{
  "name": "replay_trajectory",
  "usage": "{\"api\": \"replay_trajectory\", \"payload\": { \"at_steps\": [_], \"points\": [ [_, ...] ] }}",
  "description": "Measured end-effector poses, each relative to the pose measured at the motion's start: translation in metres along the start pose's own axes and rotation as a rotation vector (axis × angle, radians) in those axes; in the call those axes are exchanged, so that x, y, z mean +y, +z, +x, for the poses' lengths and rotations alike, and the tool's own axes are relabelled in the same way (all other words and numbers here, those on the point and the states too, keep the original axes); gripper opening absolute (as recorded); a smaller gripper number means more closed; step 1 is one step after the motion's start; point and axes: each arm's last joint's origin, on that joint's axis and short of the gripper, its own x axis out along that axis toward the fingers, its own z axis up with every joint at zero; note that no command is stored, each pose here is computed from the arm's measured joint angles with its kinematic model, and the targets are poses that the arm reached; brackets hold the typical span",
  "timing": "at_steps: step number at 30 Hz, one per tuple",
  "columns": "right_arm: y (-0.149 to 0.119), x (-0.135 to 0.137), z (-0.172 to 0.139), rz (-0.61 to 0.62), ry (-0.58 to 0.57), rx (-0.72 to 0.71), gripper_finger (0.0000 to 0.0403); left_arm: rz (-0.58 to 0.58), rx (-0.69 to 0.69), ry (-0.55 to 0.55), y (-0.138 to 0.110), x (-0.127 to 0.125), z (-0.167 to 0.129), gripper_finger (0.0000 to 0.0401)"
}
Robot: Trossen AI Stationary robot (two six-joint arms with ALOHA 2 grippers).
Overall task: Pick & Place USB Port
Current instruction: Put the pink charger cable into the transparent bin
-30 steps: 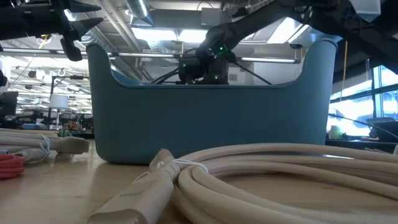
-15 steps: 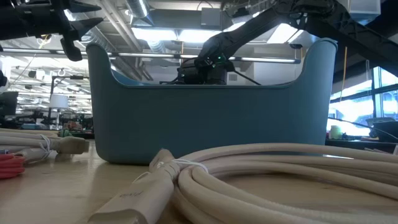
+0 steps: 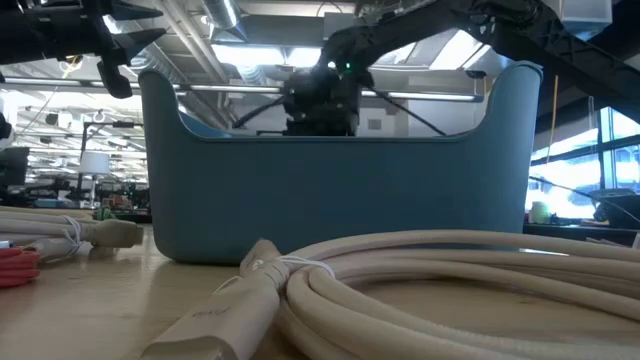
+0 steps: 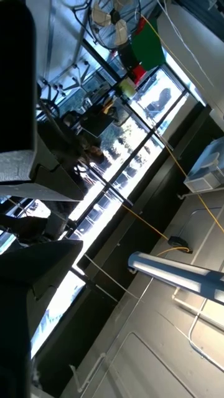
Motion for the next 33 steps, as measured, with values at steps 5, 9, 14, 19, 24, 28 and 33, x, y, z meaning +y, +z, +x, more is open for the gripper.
{"api": "replay_trajectory", "payload": {
  "at_steps": [5, 9, 14, 19, 24, 28, 33],
  "points": [
    [-0.001, 0.009, -0.035, 0.004, -0.015, 0.014, 0.0186, 0.0, 0.0, 0.0, 0.0, 0.0, 0.0, 0.0104],
    [-0.014, 0.026, -0.062, 0.011, 0.01, 0.024, 0.0175, 0.0, 0.0, 0.0, 0.0, 0.0, 0.0, 0.0104],
    [-0.04, 0.065, -0.101, 0.053, 0.031, -0.008, 0.0166, 0.0, 0.0, 0.0, 0.0, 0.0, 0.0, 0.0104],
    [-0.074, 0.122, -0.139, 0.084, -0.005, -0.073, 0.0165, 0.0, 0.0, 0.0, 0.0, 0.0, 0.0, 0.0104],
    [-0.116, 0.179, -0.151, 0.163, -0.164, -0.126, 0.0164, 0.0, 0.0, 0.0, 0.0, 0.0, 0.0, 0.0104],
    [-0.153, 0.217, -0.14, 0.302, -0.251, -0.148, 0.0164, 0.0, 0.0, 0.0, 0.0, 0.0, 0.0, 0.0104],
    [-0.196, 0.259, -0.11, 0.543, -0.24, -0.165, 0.0164, 0.0, 0.0, 0.0, 0.0, 0.0, 0.0, 0.0104]
  ]
}}
